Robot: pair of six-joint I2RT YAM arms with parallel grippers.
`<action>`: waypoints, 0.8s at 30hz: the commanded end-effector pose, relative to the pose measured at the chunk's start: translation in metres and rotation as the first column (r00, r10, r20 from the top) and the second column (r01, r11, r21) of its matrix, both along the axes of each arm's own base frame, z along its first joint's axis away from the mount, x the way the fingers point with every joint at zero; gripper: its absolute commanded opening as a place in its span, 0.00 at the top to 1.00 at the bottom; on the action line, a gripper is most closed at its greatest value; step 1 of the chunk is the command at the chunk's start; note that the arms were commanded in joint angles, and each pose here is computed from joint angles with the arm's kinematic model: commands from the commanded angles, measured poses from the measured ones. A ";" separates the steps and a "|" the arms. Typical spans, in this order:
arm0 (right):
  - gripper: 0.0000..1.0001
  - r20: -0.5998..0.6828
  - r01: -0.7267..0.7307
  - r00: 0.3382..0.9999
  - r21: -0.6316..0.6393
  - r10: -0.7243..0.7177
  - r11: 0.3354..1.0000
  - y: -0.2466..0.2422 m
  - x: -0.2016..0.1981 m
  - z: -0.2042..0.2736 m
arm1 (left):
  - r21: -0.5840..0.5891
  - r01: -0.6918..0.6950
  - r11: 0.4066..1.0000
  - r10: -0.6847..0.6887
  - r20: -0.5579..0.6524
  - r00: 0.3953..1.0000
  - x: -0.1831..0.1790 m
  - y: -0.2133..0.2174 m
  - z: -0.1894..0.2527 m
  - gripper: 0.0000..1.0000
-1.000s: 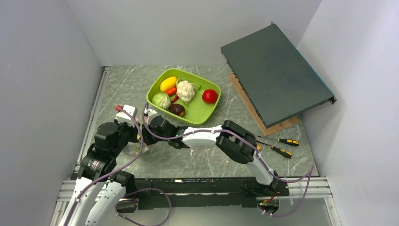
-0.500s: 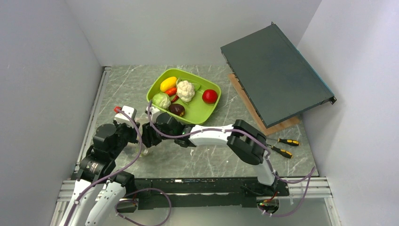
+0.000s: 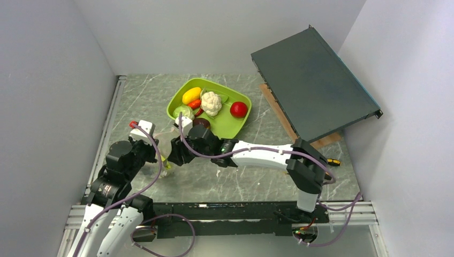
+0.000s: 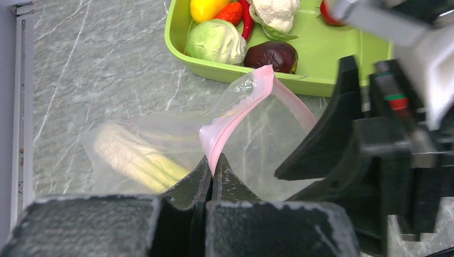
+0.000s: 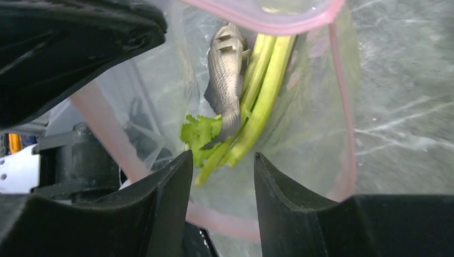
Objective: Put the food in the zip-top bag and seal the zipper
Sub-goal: Place the fake fish in the zipper food storage bag, then pick up the fake vegetable from the bin.
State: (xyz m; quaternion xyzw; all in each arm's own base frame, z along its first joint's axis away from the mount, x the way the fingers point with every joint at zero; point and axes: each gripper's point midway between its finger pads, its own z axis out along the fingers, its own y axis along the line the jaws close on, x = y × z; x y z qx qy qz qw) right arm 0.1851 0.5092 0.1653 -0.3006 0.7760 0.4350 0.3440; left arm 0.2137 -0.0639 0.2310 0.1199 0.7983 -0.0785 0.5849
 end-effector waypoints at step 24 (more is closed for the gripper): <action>0.03 0.324 0.574 0.811 -0.287 -0.486 0.767 -0.138 0.203 -0.021 | 0.007 -0.148 0.989 0.148 0.048 0.988 0.008 0.024 0.012 1.00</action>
